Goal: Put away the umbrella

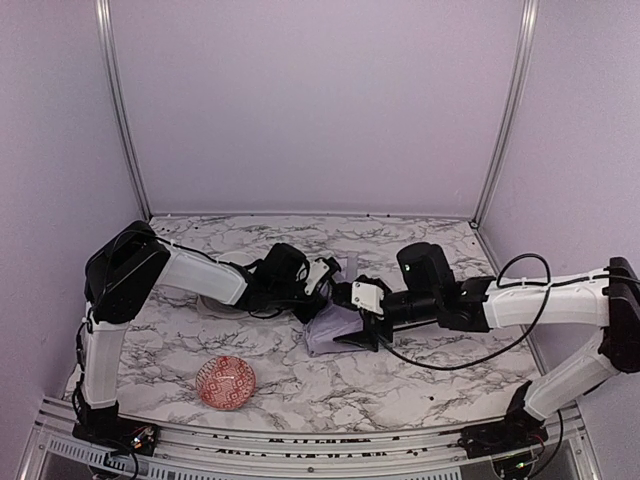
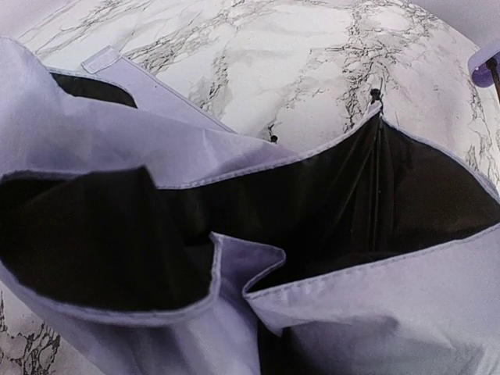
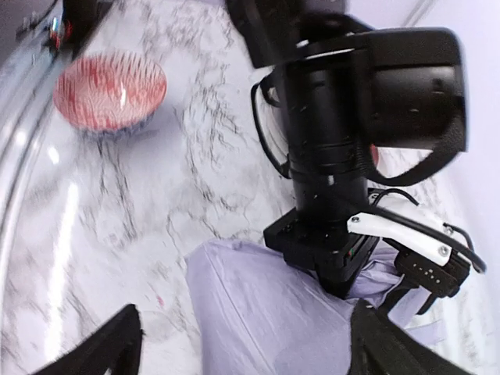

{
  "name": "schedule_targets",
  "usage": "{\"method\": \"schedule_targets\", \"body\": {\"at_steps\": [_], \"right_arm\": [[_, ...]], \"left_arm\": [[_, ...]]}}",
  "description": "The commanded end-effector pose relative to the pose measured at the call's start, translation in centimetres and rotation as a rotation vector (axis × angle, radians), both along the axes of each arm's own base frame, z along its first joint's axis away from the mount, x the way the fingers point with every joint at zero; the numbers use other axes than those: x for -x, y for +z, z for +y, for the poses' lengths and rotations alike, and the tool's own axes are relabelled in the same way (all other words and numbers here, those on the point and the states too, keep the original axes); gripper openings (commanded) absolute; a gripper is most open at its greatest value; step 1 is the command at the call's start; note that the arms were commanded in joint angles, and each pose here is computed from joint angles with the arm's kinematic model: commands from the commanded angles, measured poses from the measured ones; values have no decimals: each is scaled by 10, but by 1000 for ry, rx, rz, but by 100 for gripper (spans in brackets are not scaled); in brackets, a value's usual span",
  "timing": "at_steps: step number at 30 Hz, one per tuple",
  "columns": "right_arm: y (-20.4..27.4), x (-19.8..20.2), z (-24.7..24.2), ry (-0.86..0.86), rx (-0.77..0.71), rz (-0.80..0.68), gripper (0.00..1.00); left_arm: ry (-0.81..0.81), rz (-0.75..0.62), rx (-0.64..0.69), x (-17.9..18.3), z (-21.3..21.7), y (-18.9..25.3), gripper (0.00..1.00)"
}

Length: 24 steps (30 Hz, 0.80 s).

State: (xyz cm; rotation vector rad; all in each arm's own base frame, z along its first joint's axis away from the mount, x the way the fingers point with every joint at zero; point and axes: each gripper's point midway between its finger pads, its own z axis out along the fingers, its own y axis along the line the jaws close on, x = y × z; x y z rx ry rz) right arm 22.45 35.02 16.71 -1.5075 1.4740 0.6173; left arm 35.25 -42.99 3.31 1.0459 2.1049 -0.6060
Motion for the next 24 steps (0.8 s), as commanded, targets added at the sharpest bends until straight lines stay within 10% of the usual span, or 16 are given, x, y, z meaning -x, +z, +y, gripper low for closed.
{"method": "schedule_targets", "body": {"at_steps": [1, 14, 24], "right_arm": [[-37, -7, -11, 106, 277, -337, 99], [-106, -46, -14, 135, 683, -409, 99], [-160, -58, -40, 76, 936, -286, 79]], "left_arm": [[-37, 54, -76, 12, 10, -18, 0], [-103, 77, -96, 19, 6, -24, 0], [-127, 78, -92, 18, 0, -21, 0]]}}
